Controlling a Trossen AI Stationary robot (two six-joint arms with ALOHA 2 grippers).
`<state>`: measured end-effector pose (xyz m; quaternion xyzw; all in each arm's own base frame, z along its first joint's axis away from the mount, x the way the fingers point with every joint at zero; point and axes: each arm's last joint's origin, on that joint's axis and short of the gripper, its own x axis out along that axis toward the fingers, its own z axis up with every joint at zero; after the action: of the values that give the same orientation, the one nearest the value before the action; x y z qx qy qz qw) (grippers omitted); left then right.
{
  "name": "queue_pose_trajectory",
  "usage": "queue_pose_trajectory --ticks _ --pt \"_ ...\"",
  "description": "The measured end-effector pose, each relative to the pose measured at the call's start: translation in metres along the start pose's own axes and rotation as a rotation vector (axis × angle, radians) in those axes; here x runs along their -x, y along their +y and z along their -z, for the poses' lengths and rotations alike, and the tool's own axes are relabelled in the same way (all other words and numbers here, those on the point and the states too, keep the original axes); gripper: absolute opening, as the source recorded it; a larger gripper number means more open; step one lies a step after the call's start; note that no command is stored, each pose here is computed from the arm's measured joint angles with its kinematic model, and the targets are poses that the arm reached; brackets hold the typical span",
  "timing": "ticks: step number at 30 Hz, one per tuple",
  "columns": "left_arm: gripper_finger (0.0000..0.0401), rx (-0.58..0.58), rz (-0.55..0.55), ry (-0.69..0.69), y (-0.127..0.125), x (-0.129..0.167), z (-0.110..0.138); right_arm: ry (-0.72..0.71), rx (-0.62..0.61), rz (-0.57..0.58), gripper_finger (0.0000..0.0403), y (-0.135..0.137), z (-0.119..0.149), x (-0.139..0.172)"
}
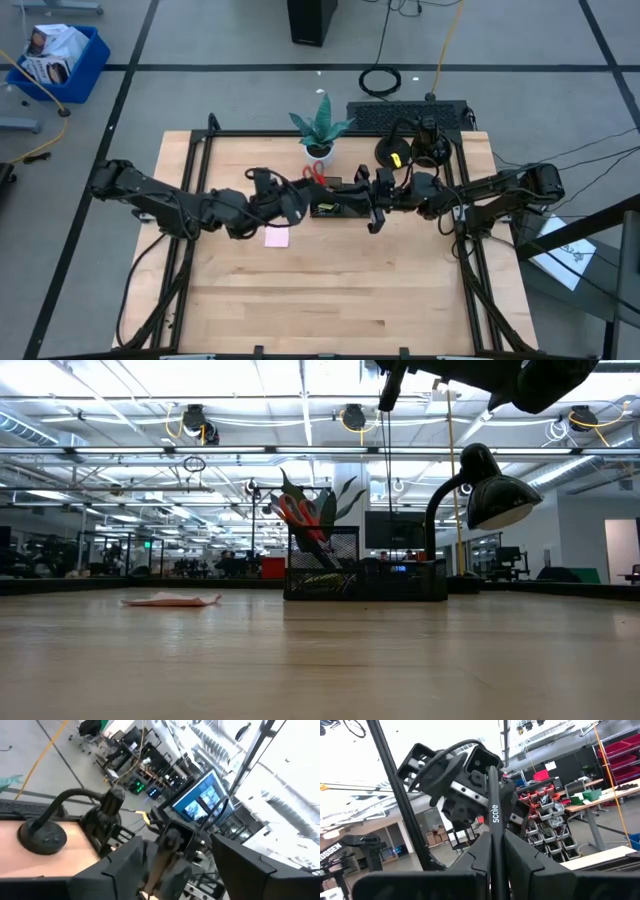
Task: Pick and place office supplies into organizer
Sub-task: Put the black pen into the black desk organizer
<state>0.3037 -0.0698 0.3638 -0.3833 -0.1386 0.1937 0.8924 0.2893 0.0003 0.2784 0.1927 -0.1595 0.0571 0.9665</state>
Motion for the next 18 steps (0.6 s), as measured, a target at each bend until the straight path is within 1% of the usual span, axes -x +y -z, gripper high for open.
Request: queue_pose_trajectory --ticks 4,10,18 --pt "0.0201 -0.03 -0.009 0.008 0.0019 -0.0015 0.0027 -0.001 -0.003 0.0 0.003 -0.0001 -0.0002 0.0" --pt "0.0137 -0.037 -0.012 0.008 0.0019 -0.001 0.0021 -0.001 -0.004 0.0 0.0029 0.0 -0.0002 0.0" --pt "0.0076 -0.042 -0.009 0.003 0.0026 -0.0025 0.0005 -0.012 -0.003 -0.005 0.0027 0.0005 -0.0014 0.0"
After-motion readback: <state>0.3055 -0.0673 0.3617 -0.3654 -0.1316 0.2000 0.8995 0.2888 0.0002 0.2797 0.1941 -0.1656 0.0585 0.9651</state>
